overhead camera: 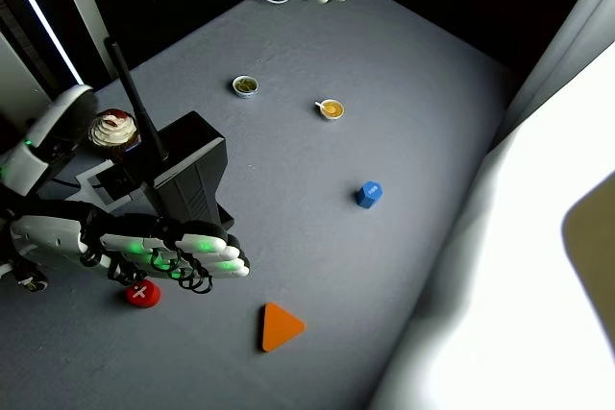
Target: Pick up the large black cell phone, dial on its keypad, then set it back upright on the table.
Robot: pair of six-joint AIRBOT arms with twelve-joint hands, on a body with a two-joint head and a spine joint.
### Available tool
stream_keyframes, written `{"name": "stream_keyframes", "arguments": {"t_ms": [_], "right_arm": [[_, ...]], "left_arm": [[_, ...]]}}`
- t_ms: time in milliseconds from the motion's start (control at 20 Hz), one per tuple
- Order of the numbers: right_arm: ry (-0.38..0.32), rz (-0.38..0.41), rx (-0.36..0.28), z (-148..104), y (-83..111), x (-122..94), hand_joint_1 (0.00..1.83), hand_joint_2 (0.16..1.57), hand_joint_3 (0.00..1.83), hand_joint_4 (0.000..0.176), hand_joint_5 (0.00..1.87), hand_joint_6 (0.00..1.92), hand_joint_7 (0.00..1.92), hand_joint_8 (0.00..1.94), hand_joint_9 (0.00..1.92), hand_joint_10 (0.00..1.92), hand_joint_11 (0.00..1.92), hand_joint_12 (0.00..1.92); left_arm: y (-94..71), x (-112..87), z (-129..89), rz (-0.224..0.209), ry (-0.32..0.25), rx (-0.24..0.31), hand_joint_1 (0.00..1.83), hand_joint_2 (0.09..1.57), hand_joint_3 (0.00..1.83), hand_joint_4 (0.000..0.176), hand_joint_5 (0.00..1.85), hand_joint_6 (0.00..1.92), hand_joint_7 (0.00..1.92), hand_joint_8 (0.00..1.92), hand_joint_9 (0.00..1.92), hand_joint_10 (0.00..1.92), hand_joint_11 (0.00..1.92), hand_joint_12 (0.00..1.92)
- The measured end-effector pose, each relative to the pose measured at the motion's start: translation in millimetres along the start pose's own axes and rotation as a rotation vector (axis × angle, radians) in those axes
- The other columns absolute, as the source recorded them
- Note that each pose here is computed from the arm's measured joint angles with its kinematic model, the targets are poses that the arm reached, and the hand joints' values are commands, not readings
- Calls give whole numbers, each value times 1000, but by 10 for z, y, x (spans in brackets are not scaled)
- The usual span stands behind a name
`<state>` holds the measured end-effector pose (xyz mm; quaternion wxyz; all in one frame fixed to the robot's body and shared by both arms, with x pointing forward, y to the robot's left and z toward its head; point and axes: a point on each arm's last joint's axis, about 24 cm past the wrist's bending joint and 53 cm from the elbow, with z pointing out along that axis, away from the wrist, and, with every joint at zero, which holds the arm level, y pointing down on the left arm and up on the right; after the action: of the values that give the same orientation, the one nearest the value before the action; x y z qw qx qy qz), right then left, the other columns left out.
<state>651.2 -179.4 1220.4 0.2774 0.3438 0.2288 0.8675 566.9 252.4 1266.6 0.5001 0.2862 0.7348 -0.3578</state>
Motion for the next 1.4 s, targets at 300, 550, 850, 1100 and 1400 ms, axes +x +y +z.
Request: {"name": "stream_keyframes", "arguments": {"t_ms": [300, 550, 850, 1100, 1400], "right_arm": [[-2, 2, -1, -2, -8, 0, 23, 934, 5, 0, 0, 0, 0, 0, 0, 0, 0, 2], [0, -1, -1, 2, -3, -4, 53, 936, 3, 0, 0, 0, 0, 0, 0, 0, 21, 10], [3, -22, -8, 34, 98, -40, 130, 891, 0, 0, 0, 0, 0, 0, 0, 0, 2, 1], [-10, -31, -18, 53, 229, -63, 111, 925, 4, 0, 0, 0, 0, 0, 0, 0, 16, 9], [-25, -35, -31, 95, 457, -38, 103, 917, 0, 0, 0, 0, 6, 2, 12, 5, 59, 34]], "left_arm": [[2, 67, -10, -13, 21, 0, 218, 1225, 1, 17, 136, 3, 195, 2, 197, 3, 0, 566], [40, 205, -4, -45, 72, -15, 213, 1231, 3, 15, 159, 1, 206, 3, 232, 8, 0, 606], [23, 187, 3, -60, 64, -7, 240, 1222, 0, 17, 176, 2, 229, 1, 254, 3, 0, 695], [117, 175, 4, -84, 56, -47, 203, 1247, 2, 15, 162, 5, 222, 6, 226, 4, 0, 623], [53, 213, 41, -84, 74, -35, 172, 1255, 1, 16, 190, 6, 220, 0, 251, 3, 0, 669]]}}
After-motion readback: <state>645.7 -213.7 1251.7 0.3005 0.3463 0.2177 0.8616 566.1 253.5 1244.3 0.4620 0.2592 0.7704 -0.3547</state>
